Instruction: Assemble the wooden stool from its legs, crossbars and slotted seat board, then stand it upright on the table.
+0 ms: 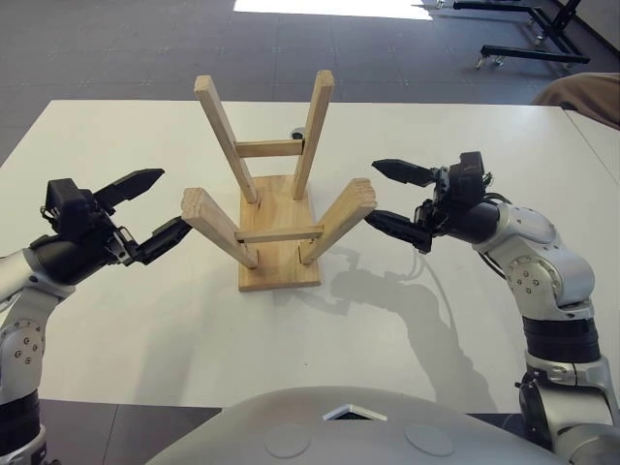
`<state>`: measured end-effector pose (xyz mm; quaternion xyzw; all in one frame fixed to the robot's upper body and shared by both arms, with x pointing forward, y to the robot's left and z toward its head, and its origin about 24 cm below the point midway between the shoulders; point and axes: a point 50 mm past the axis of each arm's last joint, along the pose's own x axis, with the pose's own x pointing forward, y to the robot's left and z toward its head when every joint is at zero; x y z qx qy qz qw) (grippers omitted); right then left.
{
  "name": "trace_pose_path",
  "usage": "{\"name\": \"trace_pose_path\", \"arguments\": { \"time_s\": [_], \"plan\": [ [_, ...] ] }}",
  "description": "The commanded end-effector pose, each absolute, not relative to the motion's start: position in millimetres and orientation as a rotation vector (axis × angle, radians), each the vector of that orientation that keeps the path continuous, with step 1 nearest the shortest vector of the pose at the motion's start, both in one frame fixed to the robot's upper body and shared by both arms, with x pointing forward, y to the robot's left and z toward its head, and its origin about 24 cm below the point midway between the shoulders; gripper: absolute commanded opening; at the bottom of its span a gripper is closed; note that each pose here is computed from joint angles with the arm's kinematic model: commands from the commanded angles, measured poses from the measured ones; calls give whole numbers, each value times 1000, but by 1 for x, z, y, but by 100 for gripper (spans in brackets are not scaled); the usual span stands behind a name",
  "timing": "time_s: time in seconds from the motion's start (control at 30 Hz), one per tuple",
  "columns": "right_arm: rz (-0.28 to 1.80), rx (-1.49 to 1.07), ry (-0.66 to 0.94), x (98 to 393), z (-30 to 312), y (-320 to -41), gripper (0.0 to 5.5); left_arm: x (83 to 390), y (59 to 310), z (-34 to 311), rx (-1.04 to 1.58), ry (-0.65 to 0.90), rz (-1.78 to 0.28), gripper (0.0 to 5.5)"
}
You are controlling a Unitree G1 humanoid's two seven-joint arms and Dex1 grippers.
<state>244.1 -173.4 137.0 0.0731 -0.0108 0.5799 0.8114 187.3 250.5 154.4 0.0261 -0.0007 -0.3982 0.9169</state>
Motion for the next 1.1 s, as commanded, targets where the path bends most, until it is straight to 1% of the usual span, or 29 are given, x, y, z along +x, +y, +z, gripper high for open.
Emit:
{"name": "trace_pose_path", "arguments": {
  "time_s": [0.03,0.27,0.37,0.43,0.5,0.7,0.77,0.87,0.93,0.97,1.03,1.1],
  "plan": [
    [1364,145,-55,246,144,-148,504,190,220,158,80,-25,-988,464],
    [1384,99,-46,252,144,-143,504,196,198,156,69,-35,-1080,464],
    [1380,85,-43,254,143,-143,504,200,196,151,67,-32,-1080,464],
    [1357,70,-35,255,141,-148,504,203,203,147,104,-11,-1038,464],
    [1308,47,-24,258,140,-160,504,204,214,148,129,-10,-987,464],
    [1164,4,-22,262,142,-198,504,202,243,165,179,-86,-835,464],
    [1121,78,-88,264,159,-213,504,201,252,178,205,-144,-769,464],
    [1121,142,-197,263,186,-222,504,200,264,199,198,-238,-704,464],
    [1139,178,-294,264,211,-217,504,202,267,214,161,-318,-673,464],
    [1160,198,-359,265,227,-209,504,205,261,225,105,-384,-685,464],
    [1258,209,-440,262,246,-182,504,207,235,239,16,-472,-809,464],
    [1344,244,-463,253,248,-160,504,207,209,242,-11,-487,-936,464]
  ]
}}
